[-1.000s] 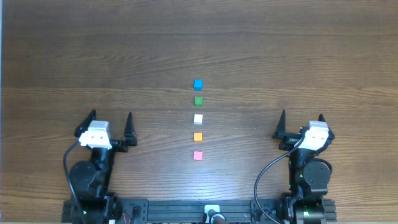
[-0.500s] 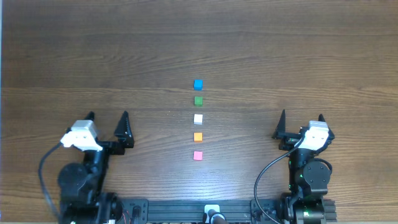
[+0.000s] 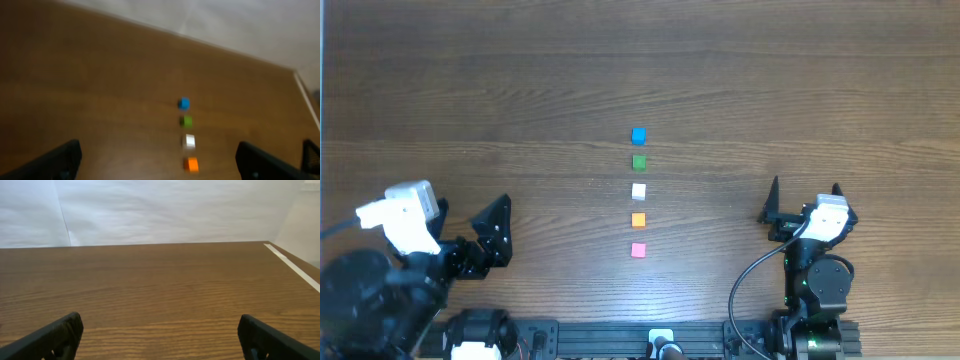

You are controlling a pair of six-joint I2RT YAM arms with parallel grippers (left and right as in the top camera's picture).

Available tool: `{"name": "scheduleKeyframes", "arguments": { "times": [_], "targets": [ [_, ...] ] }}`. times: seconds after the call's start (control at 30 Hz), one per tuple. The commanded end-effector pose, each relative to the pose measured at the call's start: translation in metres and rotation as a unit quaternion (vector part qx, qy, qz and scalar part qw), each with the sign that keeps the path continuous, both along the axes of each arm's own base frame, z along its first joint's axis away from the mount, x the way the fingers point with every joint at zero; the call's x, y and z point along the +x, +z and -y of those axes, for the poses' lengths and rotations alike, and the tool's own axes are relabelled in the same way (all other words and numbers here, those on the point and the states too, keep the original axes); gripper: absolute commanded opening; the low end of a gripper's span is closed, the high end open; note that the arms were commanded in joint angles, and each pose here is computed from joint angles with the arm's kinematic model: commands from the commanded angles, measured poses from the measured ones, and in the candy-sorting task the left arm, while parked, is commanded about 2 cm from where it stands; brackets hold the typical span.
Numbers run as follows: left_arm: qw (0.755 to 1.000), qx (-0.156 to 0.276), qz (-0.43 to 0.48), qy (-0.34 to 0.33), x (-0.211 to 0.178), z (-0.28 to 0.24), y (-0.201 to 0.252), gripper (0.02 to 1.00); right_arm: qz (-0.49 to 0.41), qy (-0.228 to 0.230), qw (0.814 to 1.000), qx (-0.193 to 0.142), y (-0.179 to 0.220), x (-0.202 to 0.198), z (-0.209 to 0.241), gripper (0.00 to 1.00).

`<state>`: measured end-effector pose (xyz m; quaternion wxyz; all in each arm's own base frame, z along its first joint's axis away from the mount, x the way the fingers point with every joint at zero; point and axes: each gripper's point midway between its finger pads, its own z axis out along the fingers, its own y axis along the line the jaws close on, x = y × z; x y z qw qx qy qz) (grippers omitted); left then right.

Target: Stack Cubes

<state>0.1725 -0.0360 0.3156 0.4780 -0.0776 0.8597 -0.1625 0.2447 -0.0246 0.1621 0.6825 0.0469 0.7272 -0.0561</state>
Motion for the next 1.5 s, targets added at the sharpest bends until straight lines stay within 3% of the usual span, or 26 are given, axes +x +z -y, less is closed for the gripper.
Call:
{"name": "scheduleKeyframes", "arguments": {
  "times": [0.03, 0.27, 0.43, 0.53, 0.7, 0.87, 1.13, 1.23, 1.43, 1.5],
  "targets": [
    [0.994, 0.002, -0.110, -0.021, 0.002, 0.006, -0.008, 0.998, 0.002, 0.003, 1.000, -0.002, -0.001, 0.000, -0.001, 0.991],
    [0.952, 0.028, -0.275, -0.130, -0.001, 0.038, -0.051, 0.998, 0.001, 0.003, 1.000, -0.002, -0.002, 0.000, -0.001, 0.993],
    [0.930, 0.039, -0.304, -0.206, 0.015, 0.082, -0.066, 1.000, 0.001, 0.003, 1.000, -0.002, -0.002, 0.000, -0.001, 0.991],
    [0.922, 0.021, -0.322, -0.214, 0.028, 0.109, -0.075, 1.000, 0.001, 0.003, 1.000, -0.002, -0.002, 0.000, -0.001, 0.993],
    [0.903, 0.041, -0.361, -0.230, 0.040, 0.130, -0.102, 1.000, 0.001, 0.003, 1.000, -0.002, -0.002, 0.000, -0.001, 0.991],
    [0.862, 0.064, -0.439, -0.246, 0.036, 0.150, -0.141, 0.998, 0.001, 0.003, 1.000, -0.002, -0.002, 0.000, -0.001, 0.993],
    [0.823, 0.127, -0.524, -0.179, 0.023, 0.170, -0.196, 0.998, 0.002, 0.003, 1.000, -0.002, -0.001, 0.000, -0.001, 0.993],
    [0.824, 0.138, -0.530, -0.147, 0.018, 0.180, -0.206, 0.998, 0.001, 0.003, 1.000, -0.002, -0.002, 0.000, -0.001, 0.993],
    [0.842, 0.119, -0.510, -0.131, 0.014, 0.209, -0.209, 0.998, 0.001, 0.003, 1.000, -0.002, -0.002, 0.000, -0.001, 0.991],
    [0.851, 0.131, -0.500, -0.093, 0.018, 0.207, -0.213, 0.998, 0.001, 0.003, 1.000, -0.002, -0.002, 0.000, -0.001, 0.991]
  ]
}}
